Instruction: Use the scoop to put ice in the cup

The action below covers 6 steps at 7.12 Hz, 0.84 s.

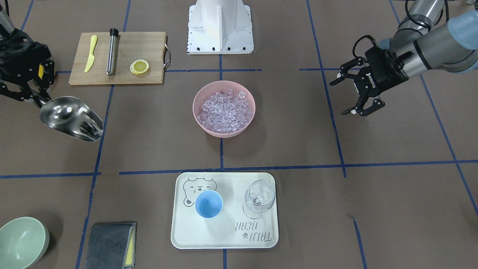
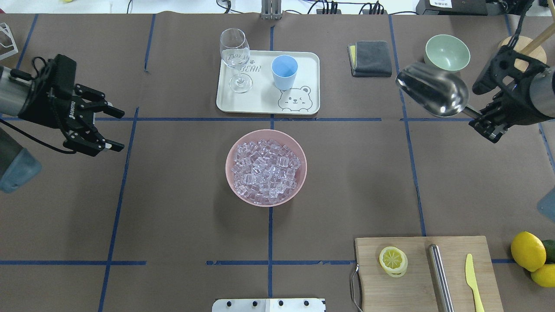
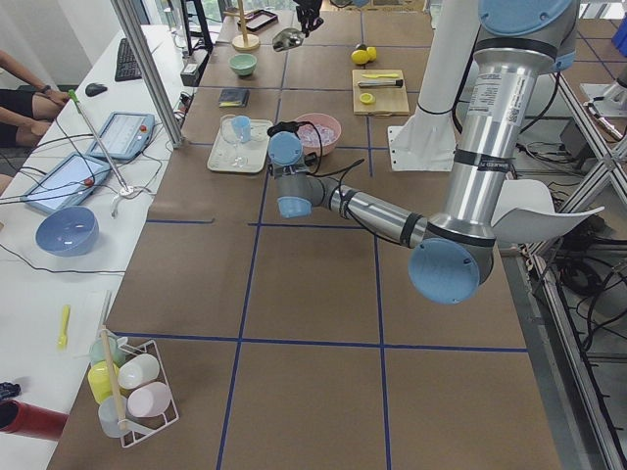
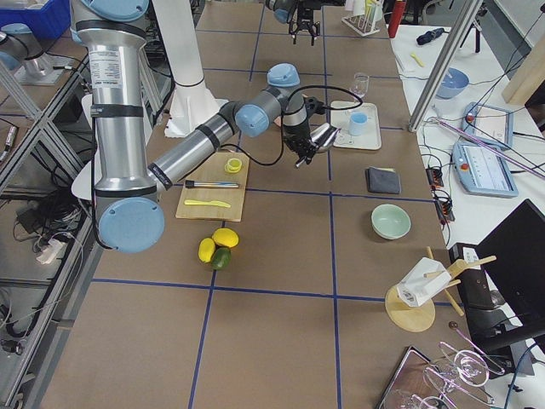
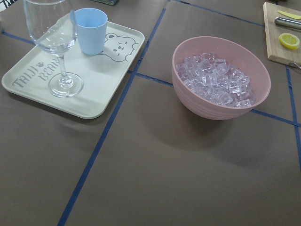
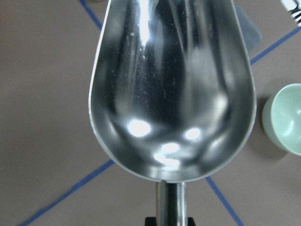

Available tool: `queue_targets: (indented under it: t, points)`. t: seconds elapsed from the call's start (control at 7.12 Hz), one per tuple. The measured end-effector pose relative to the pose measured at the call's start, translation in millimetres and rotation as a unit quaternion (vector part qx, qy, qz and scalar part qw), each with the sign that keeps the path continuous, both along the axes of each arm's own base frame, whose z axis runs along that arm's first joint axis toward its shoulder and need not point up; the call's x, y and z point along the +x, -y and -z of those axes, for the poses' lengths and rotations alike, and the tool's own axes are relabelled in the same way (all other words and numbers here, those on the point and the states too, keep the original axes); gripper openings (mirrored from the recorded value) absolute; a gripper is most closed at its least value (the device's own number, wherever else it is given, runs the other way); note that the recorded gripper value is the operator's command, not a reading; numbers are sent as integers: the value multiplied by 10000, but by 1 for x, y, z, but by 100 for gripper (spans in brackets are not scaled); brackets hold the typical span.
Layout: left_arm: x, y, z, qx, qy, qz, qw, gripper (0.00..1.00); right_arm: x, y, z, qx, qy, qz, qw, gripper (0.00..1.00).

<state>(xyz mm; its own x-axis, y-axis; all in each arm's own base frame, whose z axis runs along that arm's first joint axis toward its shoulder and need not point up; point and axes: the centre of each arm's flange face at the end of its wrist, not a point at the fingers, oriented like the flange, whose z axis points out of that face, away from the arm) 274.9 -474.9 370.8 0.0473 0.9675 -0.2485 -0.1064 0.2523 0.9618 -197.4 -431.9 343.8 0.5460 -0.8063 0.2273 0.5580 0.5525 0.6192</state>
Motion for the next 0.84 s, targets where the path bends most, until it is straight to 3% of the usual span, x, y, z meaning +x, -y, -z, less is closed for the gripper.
queue_targets:
  t: [0.14, 0.28, 0.42, 0.84]
  points:
    - [26, -2, 14, 129, -36, 27, 9999, 99, -18, -2, 28, -319, -535, 388, 9973, 0]
    - [52, -6, 24, 227, -64, 31, 9997, 99, -36, -4, 62, -475, -974, 678, 9918, 0]
    - [81, -10, 33, 308, -76, 51, 9995, 100, -51, -11, 86, -454, -1285, 876, 9868, 0]
    - [158, -44, 55, 506, -142, 154, 9985, 100, -70, -20, 108, -165, -1528, 1254, 9801, 0]
